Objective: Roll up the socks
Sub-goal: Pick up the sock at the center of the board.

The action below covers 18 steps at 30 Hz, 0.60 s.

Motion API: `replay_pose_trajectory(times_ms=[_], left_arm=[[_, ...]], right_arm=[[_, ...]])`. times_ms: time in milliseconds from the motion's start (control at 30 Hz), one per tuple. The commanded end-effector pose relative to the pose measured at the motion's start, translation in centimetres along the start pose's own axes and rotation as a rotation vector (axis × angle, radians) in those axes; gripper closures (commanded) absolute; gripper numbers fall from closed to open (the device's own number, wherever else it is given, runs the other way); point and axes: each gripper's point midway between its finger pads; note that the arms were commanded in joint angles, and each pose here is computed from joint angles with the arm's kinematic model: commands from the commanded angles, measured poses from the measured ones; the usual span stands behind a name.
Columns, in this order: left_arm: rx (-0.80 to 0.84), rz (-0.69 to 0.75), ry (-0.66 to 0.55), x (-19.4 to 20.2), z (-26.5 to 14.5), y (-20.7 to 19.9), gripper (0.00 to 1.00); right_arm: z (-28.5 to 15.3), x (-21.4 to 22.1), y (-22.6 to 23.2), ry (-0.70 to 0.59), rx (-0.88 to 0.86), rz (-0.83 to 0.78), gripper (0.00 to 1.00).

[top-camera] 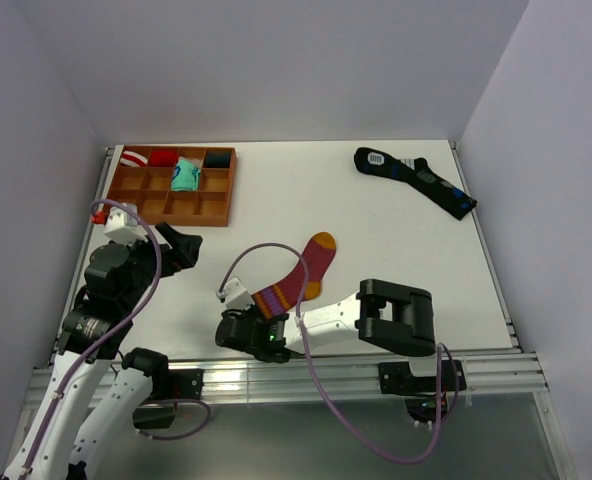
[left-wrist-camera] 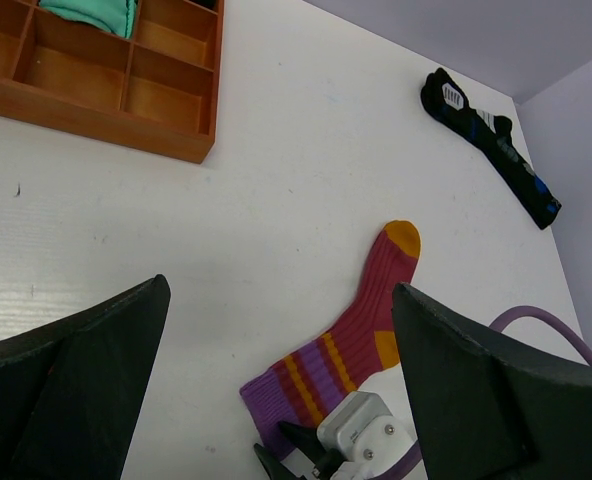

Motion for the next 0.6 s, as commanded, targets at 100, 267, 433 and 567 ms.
replay_pose_trajectory(times_ms=[100,267,433,567], left_arm=[[0.015,0.001,-0.012,-0.2,0.2,-0.3,0.00],[0.012,0.001,-0.012,-0.3,0.2,-0.2,0.01],[0.012,-0.001,-0.012,-0.3,0.2,-0.3,0.01],[0.009,-0.001,-0.014,-0.3,0.2,-0.2,0.01]], right_arm=[[0.3,0.1,-0.2,-0.011,0.040,0.023,0.58],[0.4,1.7,-0.8,0.011,0.043,0.030,0.54],[0.4,2.8,-1.2,0.030,0.046,0.038,0.56],[0.4,3.4,-1.5,0.036,0.058,0.027,0.64]])
Point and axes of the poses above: each gripper's point midway between its finger pads, its own z axis out along the fingers, its own y axis along the line the jaws close on, x = y × z, and after that the axes turned 2 degrees about -z, right-handed
